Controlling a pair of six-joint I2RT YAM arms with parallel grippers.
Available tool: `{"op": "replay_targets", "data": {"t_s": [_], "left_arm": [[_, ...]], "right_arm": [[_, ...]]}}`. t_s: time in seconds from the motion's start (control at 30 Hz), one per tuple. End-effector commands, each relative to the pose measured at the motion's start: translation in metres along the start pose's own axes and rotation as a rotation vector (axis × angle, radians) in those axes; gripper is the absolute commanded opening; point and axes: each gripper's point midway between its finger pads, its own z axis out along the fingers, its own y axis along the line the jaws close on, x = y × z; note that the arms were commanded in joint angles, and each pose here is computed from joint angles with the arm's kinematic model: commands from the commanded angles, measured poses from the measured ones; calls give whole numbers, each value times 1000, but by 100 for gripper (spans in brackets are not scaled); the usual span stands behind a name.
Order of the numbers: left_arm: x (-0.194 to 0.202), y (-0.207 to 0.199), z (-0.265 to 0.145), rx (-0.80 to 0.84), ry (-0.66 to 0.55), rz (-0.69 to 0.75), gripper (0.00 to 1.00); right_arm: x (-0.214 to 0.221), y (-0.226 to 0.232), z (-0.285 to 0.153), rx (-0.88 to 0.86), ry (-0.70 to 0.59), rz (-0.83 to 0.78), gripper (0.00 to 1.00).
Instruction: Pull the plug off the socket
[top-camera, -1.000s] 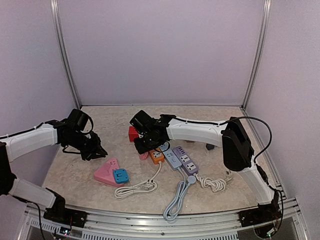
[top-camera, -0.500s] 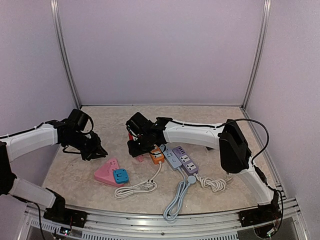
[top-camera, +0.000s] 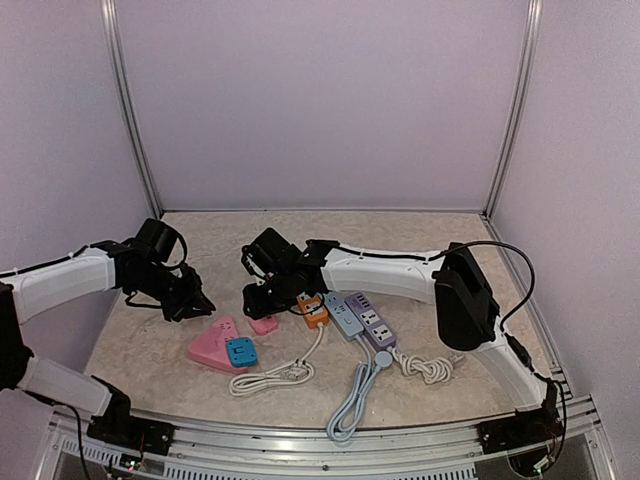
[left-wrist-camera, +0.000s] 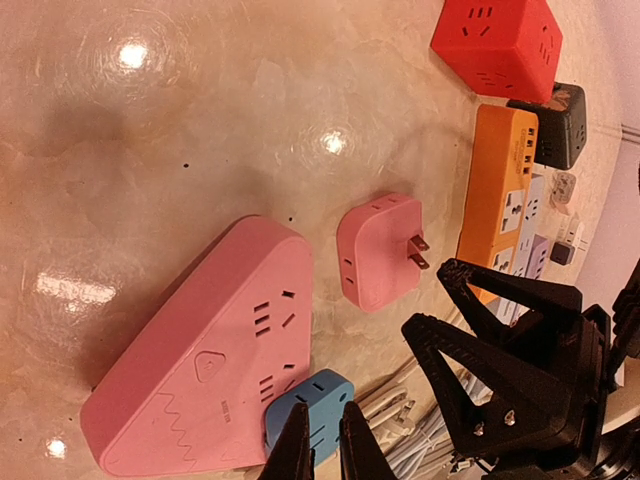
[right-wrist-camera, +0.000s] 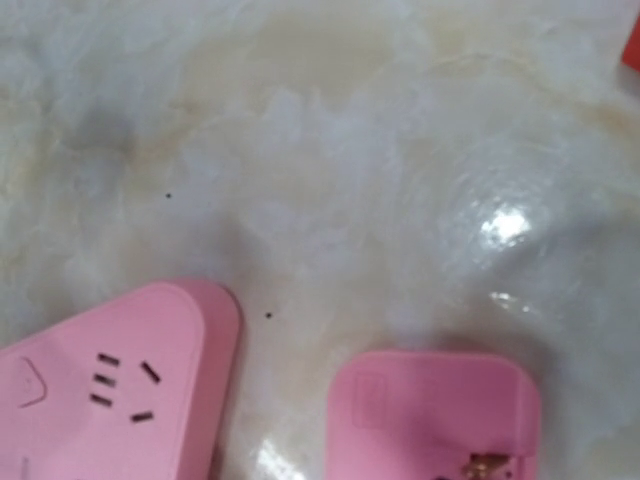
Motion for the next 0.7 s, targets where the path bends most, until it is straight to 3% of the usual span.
{"op": "replay_targets", "data": {"t_s": [0.0, 0.43, 0.67], "left_arm": [[5, 6, 2, -16, 9, 11, 10], [30, 28, -4, -29, 48, -16, 11], [42, 35, -7, -19, 53, -25, 11]], "right_arm": [[3, 11, 8, -35, 4, 2, 43], [41, 26, 6, -106, 66, -18, 50], [55, 32, -7, -223, 60, 17, 61]]}}
